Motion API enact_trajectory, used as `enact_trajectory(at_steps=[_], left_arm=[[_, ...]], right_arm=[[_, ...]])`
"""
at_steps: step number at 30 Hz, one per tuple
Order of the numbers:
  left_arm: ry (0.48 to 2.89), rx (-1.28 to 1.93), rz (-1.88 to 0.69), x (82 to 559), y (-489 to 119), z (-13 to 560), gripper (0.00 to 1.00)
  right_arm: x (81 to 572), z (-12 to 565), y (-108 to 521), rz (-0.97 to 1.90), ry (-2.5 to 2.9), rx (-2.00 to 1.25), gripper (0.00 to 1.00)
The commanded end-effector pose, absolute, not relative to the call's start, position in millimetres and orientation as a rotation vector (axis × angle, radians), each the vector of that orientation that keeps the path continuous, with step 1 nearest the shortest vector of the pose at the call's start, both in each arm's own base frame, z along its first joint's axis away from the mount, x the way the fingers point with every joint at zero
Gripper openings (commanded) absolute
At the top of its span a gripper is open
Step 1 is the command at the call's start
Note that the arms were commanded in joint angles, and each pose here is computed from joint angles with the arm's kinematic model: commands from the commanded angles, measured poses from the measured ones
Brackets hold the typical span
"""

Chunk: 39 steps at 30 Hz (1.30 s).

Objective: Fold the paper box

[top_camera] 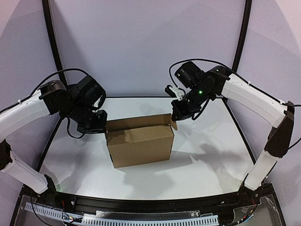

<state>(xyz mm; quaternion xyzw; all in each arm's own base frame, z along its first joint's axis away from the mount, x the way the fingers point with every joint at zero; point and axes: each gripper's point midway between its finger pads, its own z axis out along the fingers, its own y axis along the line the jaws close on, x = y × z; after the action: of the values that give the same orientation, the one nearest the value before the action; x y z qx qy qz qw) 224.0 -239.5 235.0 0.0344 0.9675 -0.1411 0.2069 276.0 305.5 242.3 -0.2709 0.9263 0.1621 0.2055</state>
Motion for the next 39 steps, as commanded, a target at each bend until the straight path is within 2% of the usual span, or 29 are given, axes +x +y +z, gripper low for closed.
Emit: enact_trajectory(at_steps=[1,15,26,39], left_arm=[[2.702,0.026,-0.533,216.5,-251.5,241.8,0.01],[2.788,-0.050,-0.425,207.9,-237.0,205.0,0.01],[2.813,-0.085,-0.476,199.6,-237.7,193.9,0.01],[2.854,-0.074,-0.490,189.6,-235.8,178.8,0.01]], right_arm=[[269.0,253.2,327.0,0.575,2.566,-0.672,0.00],[274.9,241.6,323.4,0.535,2.548,-0.578,0.00],[262.7,231.2,328.0,0.638,2.597,-0.506,0.00],[248.1,193.5,320.3,0.547,2.638,-0.481,0.00]])
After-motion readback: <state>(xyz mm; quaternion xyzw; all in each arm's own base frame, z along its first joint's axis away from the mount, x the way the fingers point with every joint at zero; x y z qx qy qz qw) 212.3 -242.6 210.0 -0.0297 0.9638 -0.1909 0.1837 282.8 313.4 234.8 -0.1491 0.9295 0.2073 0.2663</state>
